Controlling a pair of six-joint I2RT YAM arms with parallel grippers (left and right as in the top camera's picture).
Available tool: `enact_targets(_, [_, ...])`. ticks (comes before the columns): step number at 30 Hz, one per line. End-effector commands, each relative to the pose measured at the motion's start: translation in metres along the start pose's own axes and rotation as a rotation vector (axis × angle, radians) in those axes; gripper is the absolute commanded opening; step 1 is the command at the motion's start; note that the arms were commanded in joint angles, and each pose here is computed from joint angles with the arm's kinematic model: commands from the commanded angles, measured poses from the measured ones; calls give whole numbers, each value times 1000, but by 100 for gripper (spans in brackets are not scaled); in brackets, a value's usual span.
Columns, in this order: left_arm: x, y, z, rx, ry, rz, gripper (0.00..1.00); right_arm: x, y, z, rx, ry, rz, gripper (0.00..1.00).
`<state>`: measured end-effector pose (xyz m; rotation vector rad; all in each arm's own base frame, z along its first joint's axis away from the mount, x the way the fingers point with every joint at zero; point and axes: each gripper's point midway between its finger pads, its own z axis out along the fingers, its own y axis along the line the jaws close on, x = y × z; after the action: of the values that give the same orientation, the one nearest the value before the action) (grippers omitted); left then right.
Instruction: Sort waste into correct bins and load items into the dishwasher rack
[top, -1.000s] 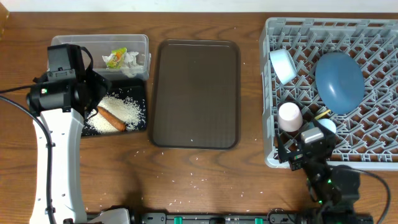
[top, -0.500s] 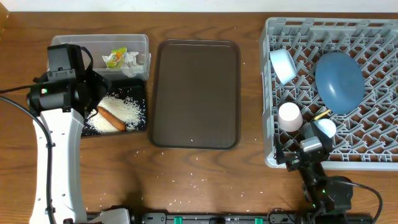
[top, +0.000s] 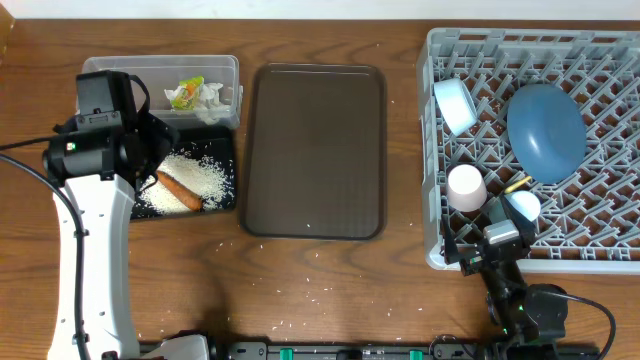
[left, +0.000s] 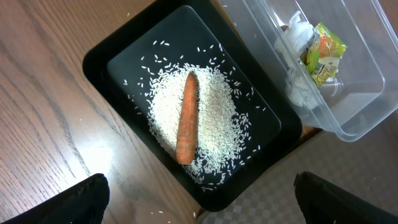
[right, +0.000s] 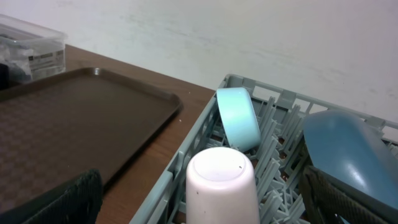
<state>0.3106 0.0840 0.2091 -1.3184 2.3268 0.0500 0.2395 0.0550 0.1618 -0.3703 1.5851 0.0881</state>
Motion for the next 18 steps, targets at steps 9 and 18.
enact_targets(9, [-5, 0, -4, 2, -16, -1, 97, 1, -3, 0, 17, 1, 19, 99])
enact_targets(18, [-2, 6, -14, -4, -28, 6, 97, 1, -3, 0, 17, 1, 19, 99])
